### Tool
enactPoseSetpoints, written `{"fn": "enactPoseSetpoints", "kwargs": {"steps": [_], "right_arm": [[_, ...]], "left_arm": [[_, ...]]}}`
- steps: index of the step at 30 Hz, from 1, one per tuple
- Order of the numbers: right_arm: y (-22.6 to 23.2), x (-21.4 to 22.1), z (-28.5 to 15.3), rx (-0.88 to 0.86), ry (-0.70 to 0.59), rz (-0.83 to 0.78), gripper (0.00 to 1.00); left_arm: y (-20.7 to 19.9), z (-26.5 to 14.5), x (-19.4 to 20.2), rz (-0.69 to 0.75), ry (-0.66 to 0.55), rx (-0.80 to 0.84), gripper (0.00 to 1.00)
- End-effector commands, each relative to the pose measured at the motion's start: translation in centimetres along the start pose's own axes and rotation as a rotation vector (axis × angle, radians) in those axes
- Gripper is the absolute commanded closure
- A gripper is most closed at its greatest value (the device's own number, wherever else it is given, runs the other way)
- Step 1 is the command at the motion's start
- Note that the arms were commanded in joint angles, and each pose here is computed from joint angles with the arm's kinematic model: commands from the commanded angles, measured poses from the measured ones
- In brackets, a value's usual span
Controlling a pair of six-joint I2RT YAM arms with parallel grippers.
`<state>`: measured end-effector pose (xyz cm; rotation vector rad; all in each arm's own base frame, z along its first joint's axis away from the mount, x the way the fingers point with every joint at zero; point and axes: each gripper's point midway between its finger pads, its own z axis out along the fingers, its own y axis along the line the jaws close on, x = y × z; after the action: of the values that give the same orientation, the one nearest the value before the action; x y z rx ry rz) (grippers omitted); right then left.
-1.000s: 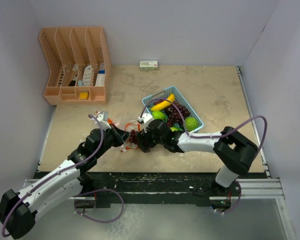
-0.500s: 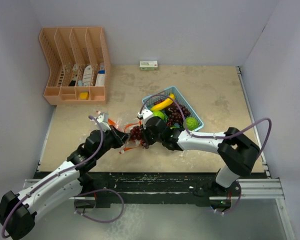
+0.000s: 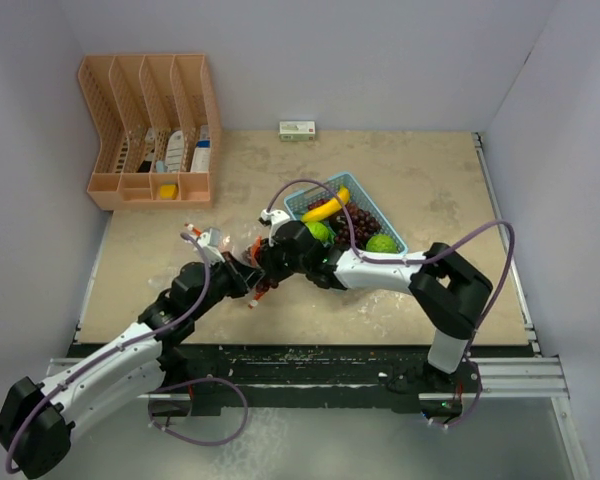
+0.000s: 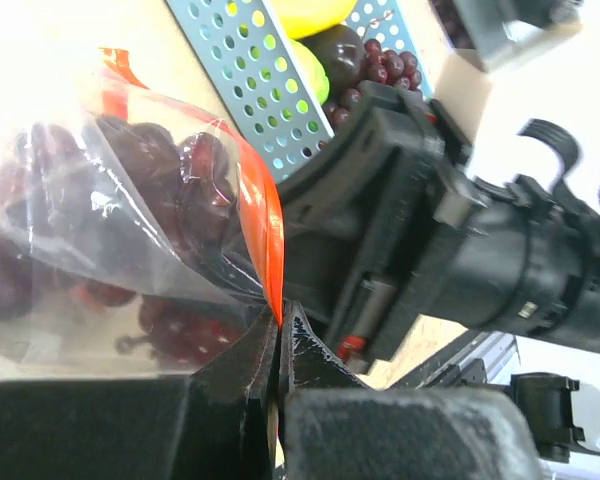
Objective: Place the food in the zip-top bag and seal the zipper
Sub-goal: Place the fake fruit in the zipper food storage bag.
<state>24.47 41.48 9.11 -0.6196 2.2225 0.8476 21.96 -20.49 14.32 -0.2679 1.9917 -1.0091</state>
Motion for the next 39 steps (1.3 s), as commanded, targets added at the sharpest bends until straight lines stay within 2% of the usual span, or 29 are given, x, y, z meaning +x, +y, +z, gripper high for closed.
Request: {"fn": "enactPoseSetpoints", "kwargs": {"steps": [1, 5, 9, 15, 19, 22, 26, 29, 32, 36, 39], "right_arm": [[3.6, -5.5, 0.0, -0.114, -0.169, 0.152, 1.0], [2.1, -6.9, 0.8, -0.006, -0.217, 0.216, 1.0], [-3.7, -6.4, 0.7, 0.32, -0.231, 0.223, 1.0], [-9.4, -7.0, -3.9, 0.678, -0.317, 0.198, 1.0], [-11.7, -7.5, -6.6, 0.854, -0.342, 0.146, 0.88], [-13.1, -6.1, -6.7, 0.941, -0.28, 0.108, 0.8], [-13.6, -4.6, -5.6, 0.962, -0.221, 0.093, 0.62], [-13.3, -4.7, -5.1, 0.941, -0.207, 0.072, 0.31], [-12.1, -5.1, -4.4, 0.857, -0.195, 0.049, 0.1], [-9.3, -5.3, -3.9, 0.659, -0.179, 0.017, 0.04], [-6.7, -5.9, -5.7, 0.494, -0.215, 0.029, 0.03]], "left_arm": [[-4.3, -0.2, -0.7, -0.065, -0.024, 0.217, 1.0], [-5.3, -0.1, -0.6, -0.122, -0.037, 0.298, 1.0], [-6.5, 0.0, -0.8, -0.126, -0.026, 0.343, 1.0], [-8.0, -0.9, -1.8, -0.137, -0.045, 0.387, 1.0], [-7.7, -1.2, -2.0, -0.126, -0.036, 0.339, 1.0], [-5.7, -1.1, -1.6, -0.108, -0.024, 0.233, 1.0], [-2.0, -0.3, 0.0, -0.104, -0.006, 0.1, 1.0], [0.0, 0.5, 1.4, -0.111, 0.019, 0.048, 1.0], [0.8, 1.3, 2.3, -0.119, 0.037, 0.032, 1.0], [1.0, 2.0, 2.6, -0.105, 0.053, 0.018, 1.0], [1.1, 2.0, 2.4, -0.097, 0.05, 0.006, 1.0]]}}
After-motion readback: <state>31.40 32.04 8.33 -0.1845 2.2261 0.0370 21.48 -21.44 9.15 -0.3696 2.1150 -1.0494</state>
